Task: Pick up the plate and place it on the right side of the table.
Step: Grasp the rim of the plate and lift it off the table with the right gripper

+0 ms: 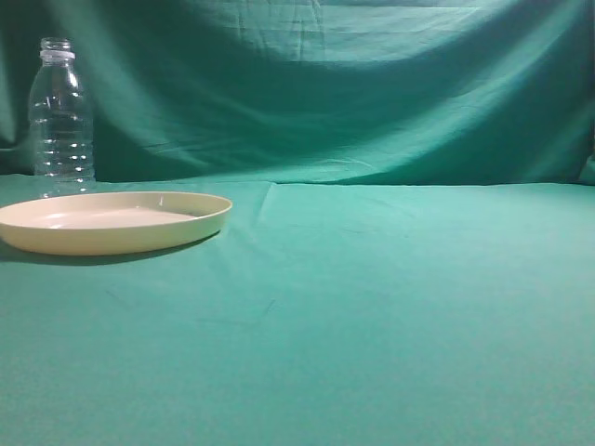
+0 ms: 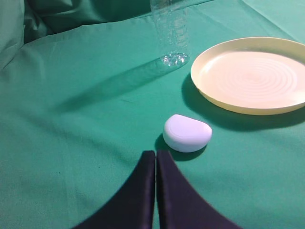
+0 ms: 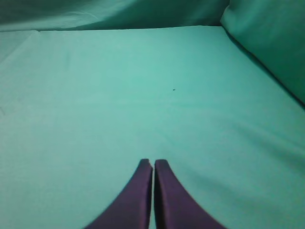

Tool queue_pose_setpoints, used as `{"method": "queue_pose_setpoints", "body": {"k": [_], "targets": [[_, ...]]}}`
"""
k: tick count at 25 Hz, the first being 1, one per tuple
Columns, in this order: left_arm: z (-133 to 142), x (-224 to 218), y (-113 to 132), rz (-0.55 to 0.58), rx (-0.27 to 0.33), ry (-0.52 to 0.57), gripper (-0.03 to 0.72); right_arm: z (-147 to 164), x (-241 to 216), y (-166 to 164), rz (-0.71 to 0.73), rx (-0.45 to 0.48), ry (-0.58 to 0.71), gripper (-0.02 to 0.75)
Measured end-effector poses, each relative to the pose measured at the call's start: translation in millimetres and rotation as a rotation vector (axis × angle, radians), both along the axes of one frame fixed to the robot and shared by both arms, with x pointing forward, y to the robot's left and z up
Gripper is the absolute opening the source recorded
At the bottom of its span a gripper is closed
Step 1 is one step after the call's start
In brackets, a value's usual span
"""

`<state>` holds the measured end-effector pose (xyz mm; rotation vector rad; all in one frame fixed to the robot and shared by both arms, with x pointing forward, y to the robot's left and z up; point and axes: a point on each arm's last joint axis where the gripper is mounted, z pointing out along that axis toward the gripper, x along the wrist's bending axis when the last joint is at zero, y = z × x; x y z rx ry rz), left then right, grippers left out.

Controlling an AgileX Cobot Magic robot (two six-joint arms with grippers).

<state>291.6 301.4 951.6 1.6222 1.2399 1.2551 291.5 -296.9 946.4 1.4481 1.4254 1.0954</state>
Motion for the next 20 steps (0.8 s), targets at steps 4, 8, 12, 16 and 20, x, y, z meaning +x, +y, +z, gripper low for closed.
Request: {"method": "queue_pose_setpoints", "body": {"k": [4, 8, 12, 16, 20], "targets": [[0, 0, 0, 0.000, 0.000, 0.000, 0.000, 14, 3, 2, -0.015, 0.143, -0.154, 0.000], [0, 0, 0, 0.000, 0.000, 0.000, 0.000, 32, 4, 0, -0.037, 0.259, -0.349, 0.000], [0, 0, 0, 0.000, 0.000, 0.000, 0.000, 43, 3, -3, -0.049, 0.271, -0.475, 0.000], [0, 0, 0, 0.000, 0.000, 0.000, 0.000, 76, -3, -2, -0.024, 0.172, -0.516, 0.000], [0, 0, 0, 0.000, 0.000, 0.000, 0.000, 126, 4, 1, 0.008, 0.026, -0.413, 0.000]]}}
